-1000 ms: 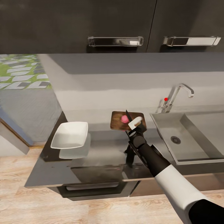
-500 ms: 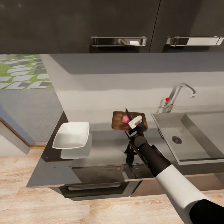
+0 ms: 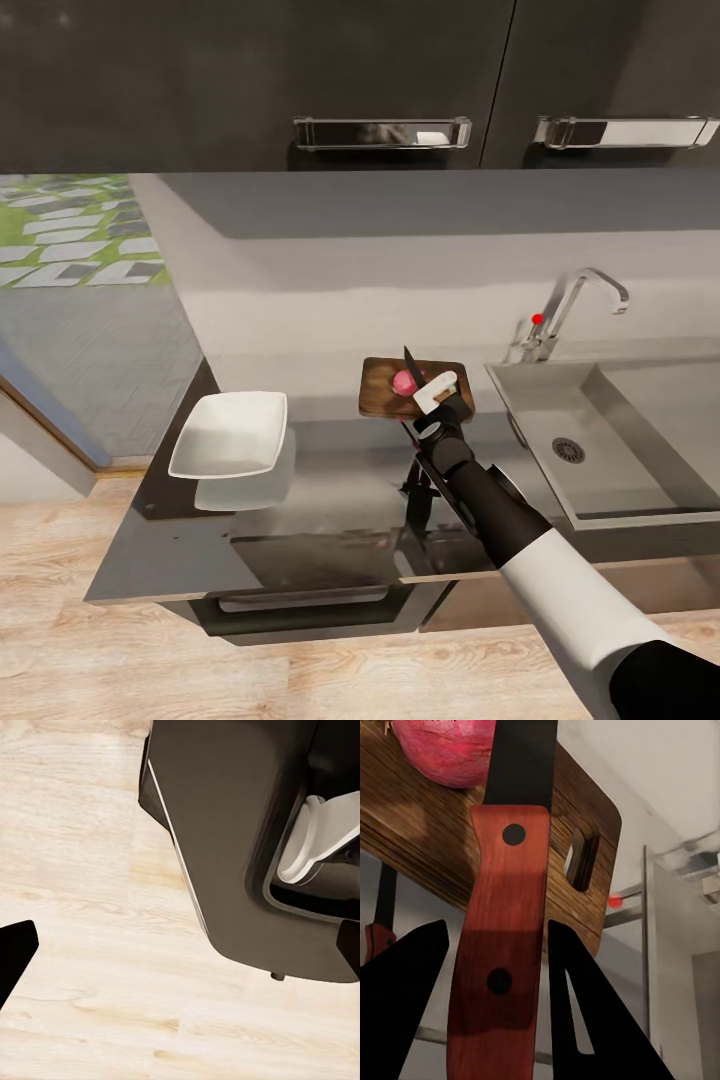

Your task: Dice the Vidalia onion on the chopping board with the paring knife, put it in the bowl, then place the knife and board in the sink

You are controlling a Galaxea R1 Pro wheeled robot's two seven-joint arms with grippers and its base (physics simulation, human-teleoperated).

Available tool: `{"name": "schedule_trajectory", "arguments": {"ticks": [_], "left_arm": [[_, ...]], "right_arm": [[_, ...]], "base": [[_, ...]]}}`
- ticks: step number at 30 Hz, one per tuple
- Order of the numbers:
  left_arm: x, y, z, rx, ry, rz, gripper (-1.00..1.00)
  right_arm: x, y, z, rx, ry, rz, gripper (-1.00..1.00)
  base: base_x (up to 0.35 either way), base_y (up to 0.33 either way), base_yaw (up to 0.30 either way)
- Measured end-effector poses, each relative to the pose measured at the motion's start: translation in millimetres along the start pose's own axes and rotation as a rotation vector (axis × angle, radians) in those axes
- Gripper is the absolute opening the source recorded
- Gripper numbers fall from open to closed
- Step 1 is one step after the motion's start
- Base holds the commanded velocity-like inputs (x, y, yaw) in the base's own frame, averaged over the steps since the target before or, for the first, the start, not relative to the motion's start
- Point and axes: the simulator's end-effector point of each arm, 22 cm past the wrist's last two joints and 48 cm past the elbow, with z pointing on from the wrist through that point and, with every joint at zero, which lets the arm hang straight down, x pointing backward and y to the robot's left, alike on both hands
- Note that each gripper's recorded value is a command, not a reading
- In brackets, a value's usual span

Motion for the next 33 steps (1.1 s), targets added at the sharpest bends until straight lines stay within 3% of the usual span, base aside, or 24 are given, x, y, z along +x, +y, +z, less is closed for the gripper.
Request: {"name": "schedule_trajectory", "arguments": {"ticks": [28, 30, 33], "left_arm": [[4.3, 1.3, -2.4, -0.004, 0.014, 0.001, 1.00], [5.5, 1.3, -2.8, -0.004, 0.017, 0.000, 1.00], [5.7, 1.2, -2.8, -0.004, 0.017, 0.000, 1.00]], "right_arm": [[6.6, 7.8, 5.6, -0.013, 0.013, -0.004, -1.00], [10.5, 4.2, 7.5, 0.010, 0.022, -0.030, -1.00], [10.5, 4.3, 7.6, 0.011, 0.022, -0.030, -1.00]], "base": [[0.049, 0.000, 0.000], [0.000, 0.000, 0.000], [0.000, 0.000, 0.000]]}}
